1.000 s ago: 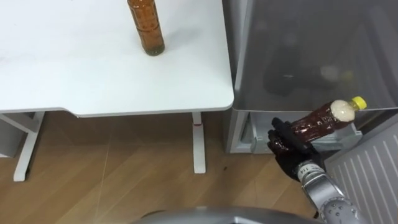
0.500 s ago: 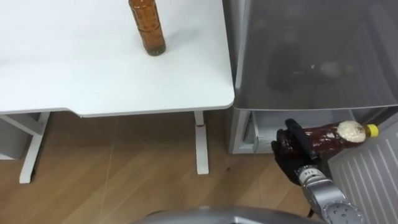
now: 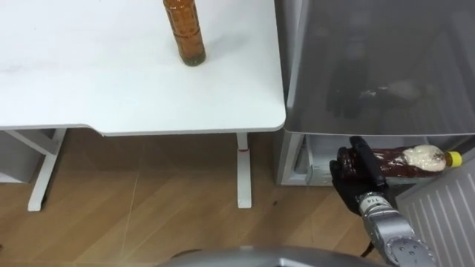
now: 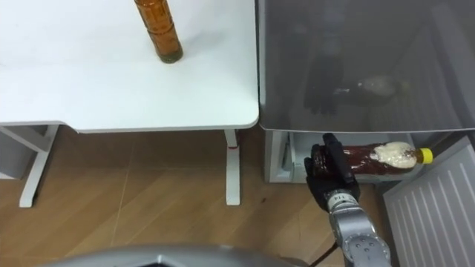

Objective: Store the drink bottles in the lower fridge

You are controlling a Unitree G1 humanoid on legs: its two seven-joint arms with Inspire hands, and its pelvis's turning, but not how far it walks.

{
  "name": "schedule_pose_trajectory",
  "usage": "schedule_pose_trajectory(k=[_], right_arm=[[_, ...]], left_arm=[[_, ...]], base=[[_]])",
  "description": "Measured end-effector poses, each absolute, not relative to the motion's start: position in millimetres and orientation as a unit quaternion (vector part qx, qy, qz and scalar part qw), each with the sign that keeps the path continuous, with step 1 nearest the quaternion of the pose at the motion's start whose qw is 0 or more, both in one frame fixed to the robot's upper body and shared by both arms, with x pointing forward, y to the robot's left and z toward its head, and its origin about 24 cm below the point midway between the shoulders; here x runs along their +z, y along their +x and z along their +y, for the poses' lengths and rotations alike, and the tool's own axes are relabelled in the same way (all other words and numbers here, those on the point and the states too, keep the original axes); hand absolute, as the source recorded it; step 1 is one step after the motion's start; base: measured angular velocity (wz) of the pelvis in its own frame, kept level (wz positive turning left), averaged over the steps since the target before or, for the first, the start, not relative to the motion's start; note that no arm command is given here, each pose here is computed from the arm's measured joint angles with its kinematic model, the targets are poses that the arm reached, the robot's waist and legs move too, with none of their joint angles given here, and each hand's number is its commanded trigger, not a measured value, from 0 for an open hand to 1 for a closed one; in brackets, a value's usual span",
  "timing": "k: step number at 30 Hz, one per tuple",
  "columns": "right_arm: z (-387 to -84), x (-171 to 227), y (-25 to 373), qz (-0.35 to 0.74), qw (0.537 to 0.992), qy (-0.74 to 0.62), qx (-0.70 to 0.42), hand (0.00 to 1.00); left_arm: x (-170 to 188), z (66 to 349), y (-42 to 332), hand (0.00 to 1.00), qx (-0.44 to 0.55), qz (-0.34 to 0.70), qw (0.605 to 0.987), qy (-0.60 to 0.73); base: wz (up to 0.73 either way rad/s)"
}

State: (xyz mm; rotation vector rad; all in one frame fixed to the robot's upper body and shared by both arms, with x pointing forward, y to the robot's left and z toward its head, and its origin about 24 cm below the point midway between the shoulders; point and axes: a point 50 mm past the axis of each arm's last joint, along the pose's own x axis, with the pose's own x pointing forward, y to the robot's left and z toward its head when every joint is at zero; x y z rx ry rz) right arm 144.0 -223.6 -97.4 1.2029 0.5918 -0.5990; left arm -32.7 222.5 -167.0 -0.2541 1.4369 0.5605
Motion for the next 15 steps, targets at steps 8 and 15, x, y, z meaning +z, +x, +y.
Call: schedule_pose_trajectory(k=[8, 15], right_arm=[[-224.5, -99.9, 150.8, 0.271, 0.736, 0.554, -0.278, 1.00], [-228.6, -98.4, 160.1, 0.259, 0.727, 0.569, -0.284, 1.00]], left_arm=[[-166.5, 222.9, -38.9, 0.00, 0.227, 0.665, 0.707, -0.083], [-166.2, 223.3, -38.9, 0.00, 0.220, 0.668, 0.705, -0.090]], base=[[0.00], [0.05]])
